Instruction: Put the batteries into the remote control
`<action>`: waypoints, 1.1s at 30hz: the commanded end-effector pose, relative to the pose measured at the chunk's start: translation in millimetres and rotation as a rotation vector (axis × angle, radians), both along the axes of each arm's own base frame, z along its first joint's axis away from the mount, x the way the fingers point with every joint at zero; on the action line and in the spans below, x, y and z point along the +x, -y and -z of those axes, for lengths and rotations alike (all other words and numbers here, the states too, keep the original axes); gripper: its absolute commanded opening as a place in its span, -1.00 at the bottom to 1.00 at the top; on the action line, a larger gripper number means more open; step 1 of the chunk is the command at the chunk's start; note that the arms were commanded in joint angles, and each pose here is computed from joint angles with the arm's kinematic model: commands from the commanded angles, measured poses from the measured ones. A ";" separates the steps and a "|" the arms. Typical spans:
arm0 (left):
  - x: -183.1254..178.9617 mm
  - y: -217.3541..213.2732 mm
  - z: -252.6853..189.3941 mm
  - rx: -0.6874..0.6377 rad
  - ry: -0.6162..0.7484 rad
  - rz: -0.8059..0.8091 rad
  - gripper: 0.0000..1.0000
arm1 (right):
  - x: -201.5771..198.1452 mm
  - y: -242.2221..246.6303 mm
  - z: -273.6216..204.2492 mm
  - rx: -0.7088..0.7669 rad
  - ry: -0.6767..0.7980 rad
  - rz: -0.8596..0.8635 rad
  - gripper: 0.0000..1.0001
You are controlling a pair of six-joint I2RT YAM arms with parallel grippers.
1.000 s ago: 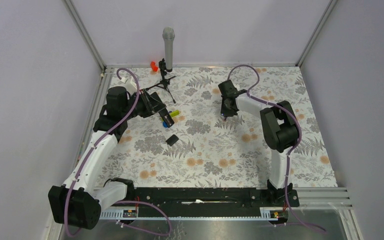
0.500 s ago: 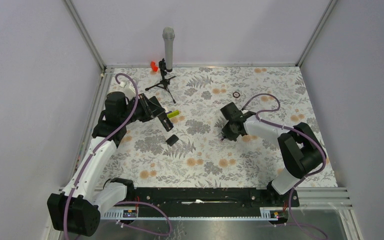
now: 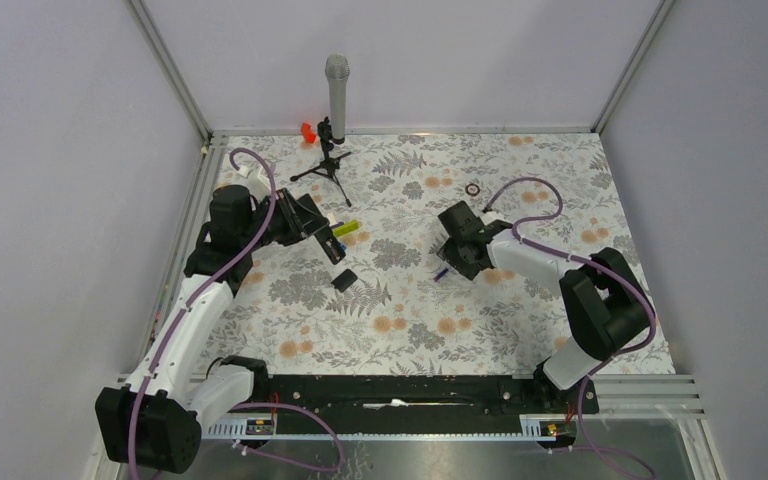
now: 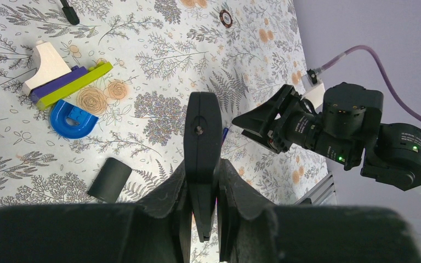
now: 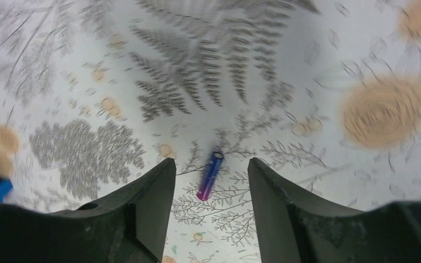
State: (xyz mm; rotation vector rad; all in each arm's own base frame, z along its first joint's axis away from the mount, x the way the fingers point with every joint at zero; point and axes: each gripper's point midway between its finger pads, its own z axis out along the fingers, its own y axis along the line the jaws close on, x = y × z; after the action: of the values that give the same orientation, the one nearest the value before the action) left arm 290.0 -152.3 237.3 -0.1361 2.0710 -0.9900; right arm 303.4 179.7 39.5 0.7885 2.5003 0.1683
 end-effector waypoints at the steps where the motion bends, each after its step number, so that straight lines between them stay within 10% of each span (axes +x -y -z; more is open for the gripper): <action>1: 7.4 -2.1 -15.6 -0.002 0.083 -0.001 -1.00 | 33.6 -25.1 -39.5 -0.053 0.199 -0.462 0.23; 5: 7.3 -6.1 -20.8 0.017 0.106 -0.016 -1.00 | 11.2 -55.4 -36.2 -0.024 0.134 -0.981 0.30; 14: 10.9 -1.1 -20.8 -0.012 0.088 0.000 -1.00 | -8.7 -20.3 -7.8 -0.399 0.040 -1.559 0.29; 33: 18.1 -2.1 -6.9 -0.004 0.049 -0.012 -1.00 | -18.5 -32.1 33.6 -0.530 0.057 -1.908 0.24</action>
State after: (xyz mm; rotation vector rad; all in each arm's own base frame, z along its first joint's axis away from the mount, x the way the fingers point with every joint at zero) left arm 297.6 -149.5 227.9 -0.1543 2.0935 -0.9725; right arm 286.4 210.1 12.4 -1.7236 2.1756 0.1232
